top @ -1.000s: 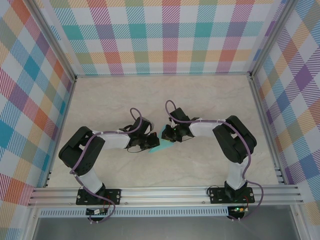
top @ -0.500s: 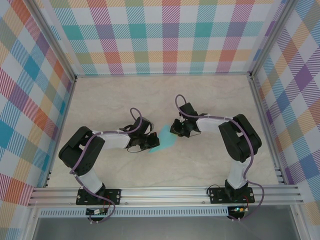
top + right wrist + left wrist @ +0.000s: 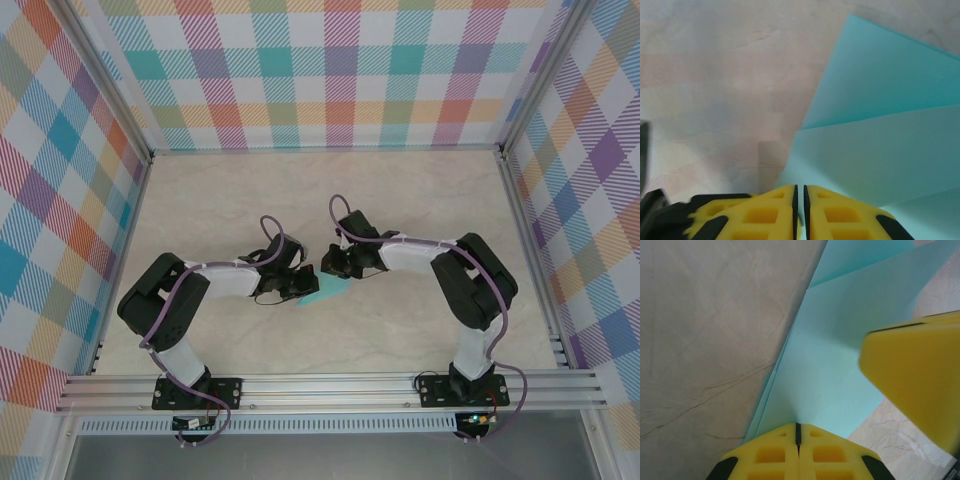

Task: Fold a paper plane with a square sheet of paper (pick it up from the middle)
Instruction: Fourth fold the wing at the center of the table.

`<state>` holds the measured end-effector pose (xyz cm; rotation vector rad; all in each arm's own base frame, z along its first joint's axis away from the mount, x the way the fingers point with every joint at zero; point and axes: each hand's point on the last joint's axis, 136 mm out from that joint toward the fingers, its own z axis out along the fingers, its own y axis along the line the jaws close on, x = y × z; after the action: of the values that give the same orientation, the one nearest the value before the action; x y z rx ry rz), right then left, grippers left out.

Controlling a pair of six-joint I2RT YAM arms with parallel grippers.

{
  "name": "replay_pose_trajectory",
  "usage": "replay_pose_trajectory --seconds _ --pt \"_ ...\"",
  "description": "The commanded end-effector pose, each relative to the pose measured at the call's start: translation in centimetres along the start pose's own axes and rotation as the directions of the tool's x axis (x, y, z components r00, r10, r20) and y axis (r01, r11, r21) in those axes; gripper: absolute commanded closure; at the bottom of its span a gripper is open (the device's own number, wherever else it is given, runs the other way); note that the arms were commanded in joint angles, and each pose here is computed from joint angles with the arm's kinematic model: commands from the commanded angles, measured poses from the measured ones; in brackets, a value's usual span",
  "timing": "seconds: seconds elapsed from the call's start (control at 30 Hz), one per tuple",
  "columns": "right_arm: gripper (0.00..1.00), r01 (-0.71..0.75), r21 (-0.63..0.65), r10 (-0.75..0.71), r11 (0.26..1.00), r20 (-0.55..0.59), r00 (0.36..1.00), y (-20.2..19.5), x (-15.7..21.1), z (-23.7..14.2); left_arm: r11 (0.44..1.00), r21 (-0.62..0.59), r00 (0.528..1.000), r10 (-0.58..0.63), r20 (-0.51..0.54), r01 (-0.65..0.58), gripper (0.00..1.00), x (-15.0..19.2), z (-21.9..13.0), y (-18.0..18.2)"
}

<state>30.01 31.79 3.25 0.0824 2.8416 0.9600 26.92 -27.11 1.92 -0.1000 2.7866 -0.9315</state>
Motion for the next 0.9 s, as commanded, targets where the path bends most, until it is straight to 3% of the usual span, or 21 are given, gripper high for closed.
replay_pose_trajectory --seconds 0.0,0.4,0.67,0.87 --pt "0.86 -0.02 0.008 0.02 1.0 0.0 1.0 -0.8 -0.8 0.3 0.992 -0.125 0.996 -0.042 -0.077 0.032 0.99 2.3 0.5 3.3" --pt "0.87 -0.145 0.15 0.126 0.978 0.132 0.983 -10.2 -6.4 -2.7 0.991 -0.129 0.996 -0.045 -0.082 0.034 0.99 2.5 0.5 3.5" --pt "0.86 -0.014 0.016 0.011 1.0 0.193 0.981 -3.2 -6.4 -6.8 0.993 -0.111 0.996 -0.042 -0.077 0.033 0.99 2.3 0.4 2.9" --pt "0.86 0.001 -0.045 0.003 0.999 0.095 0.996 -0.7 -2.4 -4.8 0.994 -0.104 0.997 -0.04 -0.071 0.033 0.99 2.2 0.3 2.8"
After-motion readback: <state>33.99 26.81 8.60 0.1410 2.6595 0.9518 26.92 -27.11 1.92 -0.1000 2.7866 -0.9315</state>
